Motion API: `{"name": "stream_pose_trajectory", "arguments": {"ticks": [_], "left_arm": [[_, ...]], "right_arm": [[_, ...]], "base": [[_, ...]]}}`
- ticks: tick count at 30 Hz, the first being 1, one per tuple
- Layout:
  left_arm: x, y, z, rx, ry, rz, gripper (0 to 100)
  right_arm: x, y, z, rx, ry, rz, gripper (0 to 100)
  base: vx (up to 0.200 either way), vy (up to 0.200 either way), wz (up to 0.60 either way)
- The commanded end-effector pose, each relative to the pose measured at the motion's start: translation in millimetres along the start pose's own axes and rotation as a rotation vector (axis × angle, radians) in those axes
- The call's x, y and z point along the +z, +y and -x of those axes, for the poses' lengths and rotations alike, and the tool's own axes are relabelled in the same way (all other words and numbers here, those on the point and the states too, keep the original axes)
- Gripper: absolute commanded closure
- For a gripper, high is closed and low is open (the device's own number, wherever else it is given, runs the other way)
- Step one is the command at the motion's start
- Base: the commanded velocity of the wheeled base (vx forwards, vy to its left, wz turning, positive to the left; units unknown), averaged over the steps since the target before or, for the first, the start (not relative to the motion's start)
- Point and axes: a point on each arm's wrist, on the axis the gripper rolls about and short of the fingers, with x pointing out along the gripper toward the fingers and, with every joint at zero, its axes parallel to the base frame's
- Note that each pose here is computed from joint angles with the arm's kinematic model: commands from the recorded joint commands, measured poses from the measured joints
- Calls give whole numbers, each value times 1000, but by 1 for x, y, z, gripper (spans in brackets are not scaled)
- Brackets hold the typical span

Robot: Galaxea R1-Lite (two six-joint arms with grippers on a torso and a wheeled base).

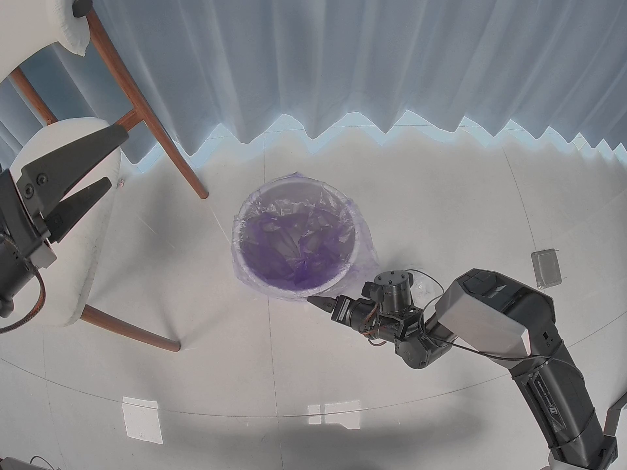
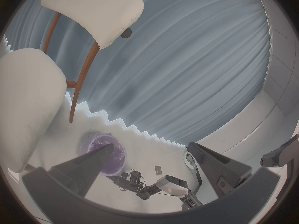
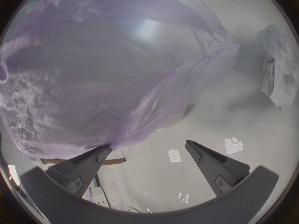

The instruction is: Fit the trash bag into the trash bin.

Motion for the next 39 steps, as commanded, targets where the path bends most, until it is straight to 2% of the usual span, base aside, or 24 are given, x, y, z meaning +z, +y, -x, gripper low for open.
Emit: {"name": "stream_pose_trajectory", "arguments": {"ticks": [1,7,10,12,16,22,24,25,26,30,33,34,39], "left_arm": [[-1,1,-1,2,2,1,0],[-1,1,0,4,5,1,0],[-1,1,0,4,5,1,0],[-1,1,0,5,6,1,0],[0,0,0,2,1,0,0],[0,1,-8,8,8,15,0],[-4,4,-14,20,27,52,0],[-4,4,-14,20,27,52,0],[-6,2,-15,-11,48,129,0],[-6,-2,-12,-118,123,229,0],[-6,-2,-11,-161,159,236,0],[-9,-2,-9,-187,195,245,0],[-18,-1,-3,-205,235,258,0]], "right_arm": [[14,-2,-10,-38,-32,-60,0],[19,0,-14,-126,-3,-111,0],[22,4,-10,-196,30,-139,0],[24,9,-7,-203,41,-144,0],[31,55,39,-220,98,-167,0],[-1,97,95,-223,217,-94,0],[-10,110,121,-217,250,-59,0],[-10,110,121,-217,250,-59,0],[-14,120,146,-197,252,-36,0],[-14,131,181,-138,213,-3,0],[-10,137,190,-104,176,1,0],[-3,143,195,-74,139,-1,0],[23,151,190,-46,53,-28,0]], "base": [[0,0,0],[0,0,0],[0,0,0],[0,0,0],[0,0,0],[0,0,0],[0,0,0],[0,0,0],[0,0,0],[0,0,0],[0,0,0],[0,0,0],[0,0,0]]}}
